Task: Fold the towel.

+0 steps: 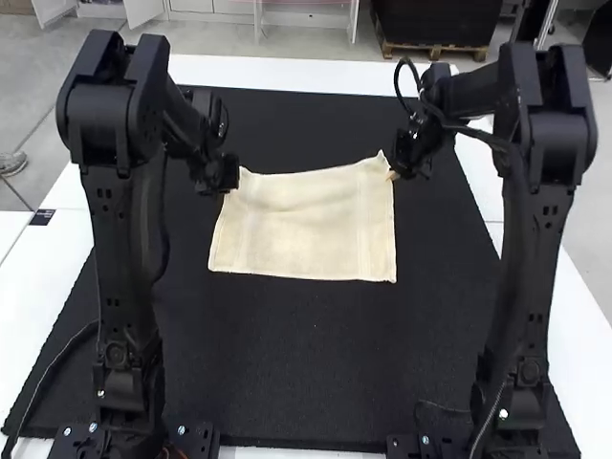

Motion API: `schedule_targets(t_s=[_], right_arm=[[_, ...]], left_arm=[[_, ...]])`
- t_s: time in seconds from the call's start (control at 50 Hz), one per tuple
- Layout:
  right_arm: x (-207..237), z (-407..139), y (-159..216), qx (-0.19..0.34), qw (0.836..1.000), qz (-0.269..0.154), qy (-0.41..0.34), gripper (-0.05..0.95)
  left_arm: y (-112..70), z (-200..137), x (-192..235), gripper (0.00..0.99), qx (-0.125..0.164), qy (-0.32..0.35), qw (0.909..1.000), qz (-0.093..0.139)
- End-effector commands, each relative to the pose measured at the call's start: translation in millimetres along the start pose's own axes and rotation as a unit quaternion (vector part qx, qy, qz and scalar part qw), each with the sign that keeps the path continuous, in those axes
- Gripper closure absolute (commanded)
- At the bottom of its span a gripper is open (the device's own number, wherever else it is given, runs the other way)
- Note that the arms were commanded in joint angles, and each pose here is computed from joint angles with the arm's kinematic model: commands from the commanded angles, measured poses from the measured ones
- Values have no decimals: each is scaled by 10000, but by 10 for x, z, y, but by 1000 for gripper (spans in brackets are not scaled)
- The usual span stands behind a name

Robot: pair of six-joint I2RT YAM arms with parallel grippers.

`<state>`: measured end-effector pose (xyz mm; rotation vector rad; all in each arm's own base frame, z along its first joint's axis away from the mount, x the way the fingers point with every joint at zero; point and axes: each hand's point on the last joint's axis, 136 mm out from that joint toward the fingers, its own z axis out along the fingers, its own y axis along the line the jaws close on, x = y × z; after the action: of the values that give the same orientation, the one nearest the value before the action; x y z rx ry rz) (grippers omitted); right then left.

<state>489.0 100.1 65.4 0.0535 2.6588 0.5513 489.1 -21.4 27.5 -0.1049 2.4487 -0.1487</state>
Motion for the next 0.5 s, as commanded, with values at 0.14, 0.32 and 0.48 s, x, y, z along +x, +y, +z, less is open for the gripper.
schedule_targets(t_s=[0.14,0.32,0.48], right_arm=[[375,-105,-143,134,9991,219,336,916],[629,-157,-167,168,9980,341,501,916],[754,-212,-150,170,9977,344,552,916]], left_arm=[[-1,-245,-3,970,-110,-143,9998,21],[15,-375,50,970,-159,-127,9998,20],[41,-456,144,970,-220,-80,9997,63]])
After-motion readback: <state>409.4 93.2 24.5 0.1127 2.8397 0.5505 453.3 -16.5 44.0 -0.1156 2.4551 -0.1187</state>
